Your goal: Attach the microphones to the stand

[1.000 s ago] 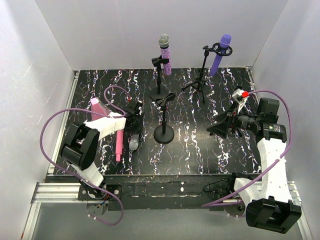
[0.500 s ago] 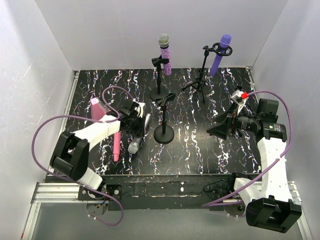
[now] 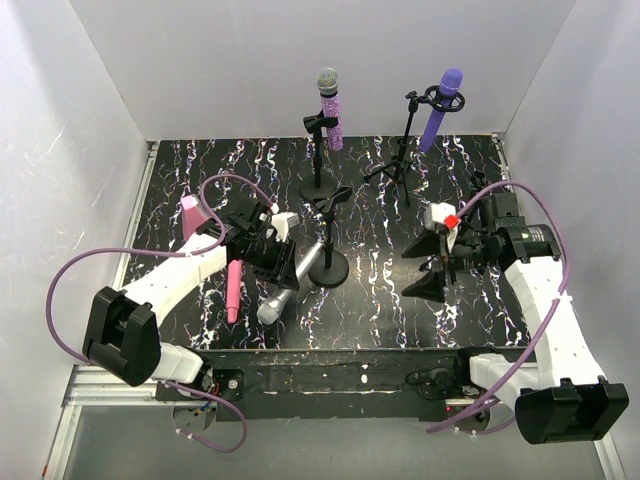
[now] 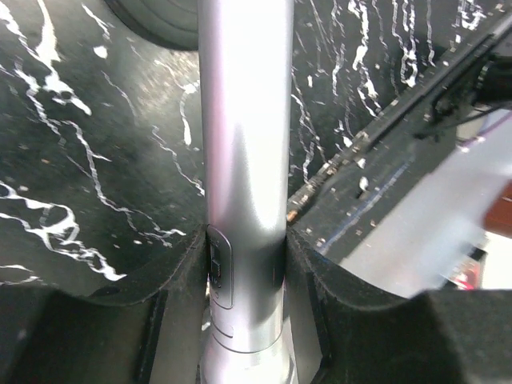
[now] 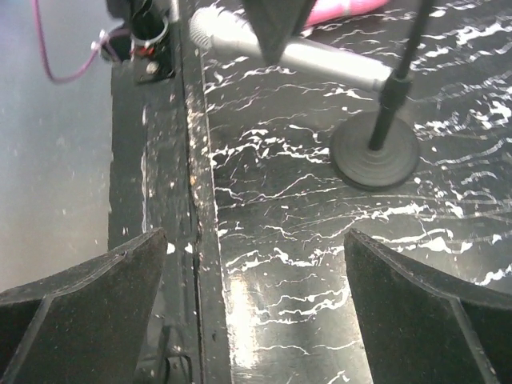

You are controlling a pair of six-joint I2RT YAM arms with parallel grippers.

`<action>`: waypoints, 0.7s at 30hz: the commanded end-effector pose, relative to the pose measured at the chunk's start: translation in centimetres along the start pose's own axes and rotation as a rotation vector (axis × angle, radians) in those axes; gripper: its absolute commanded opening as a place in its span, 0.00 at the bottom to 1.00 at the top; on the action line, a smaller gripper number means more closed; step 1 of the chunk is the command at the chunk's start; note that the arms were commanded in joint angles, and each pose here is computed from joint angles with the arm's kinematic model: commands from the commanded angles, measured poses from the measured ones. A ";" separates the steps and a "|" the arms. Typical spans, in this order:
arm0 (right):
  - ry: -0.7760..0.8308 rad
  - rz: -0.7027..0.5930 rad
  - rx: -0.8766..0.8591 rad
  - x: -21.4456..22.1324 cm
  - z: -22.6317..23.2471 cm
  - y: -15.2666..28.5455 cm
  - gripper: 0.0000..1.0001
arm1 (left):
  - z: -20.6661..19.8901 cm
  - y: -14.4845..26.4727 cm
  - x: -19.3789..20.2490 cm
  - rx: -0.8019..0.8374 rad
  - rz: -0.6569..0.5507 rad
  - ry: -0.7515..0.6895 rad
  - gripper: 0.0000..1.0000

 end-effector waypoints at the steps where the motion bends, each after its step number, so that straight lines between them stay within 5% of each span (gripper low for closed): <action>1: 0.253 0.055 -0.097 0.7 1.3 -1.1 0.98 | -2.0 0.6 0.9 0.209 0.094 0.085 0.02; 11: 0.371 0.132 -0.294 0.3 1.1 -4.7 0.98 | -4.2 0.4 4.2 0.456 0.205 0.175 0.02; 21: 0.417 0.194 -0.523 0.2 2.9 -8.9 0.96 | -7.1 -2.6 6.5 0.505 0.337 0.137 0.02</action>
Point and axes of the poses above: each gripper's point midway between its finger pads, its own y axis back along the fingers, its own z axis along the line the jaws close on, x = y × z, the point moved 10 cm from there along y, back along the fingers, and after that the axes turned 4 degrees about y, right-handed, at the moved point
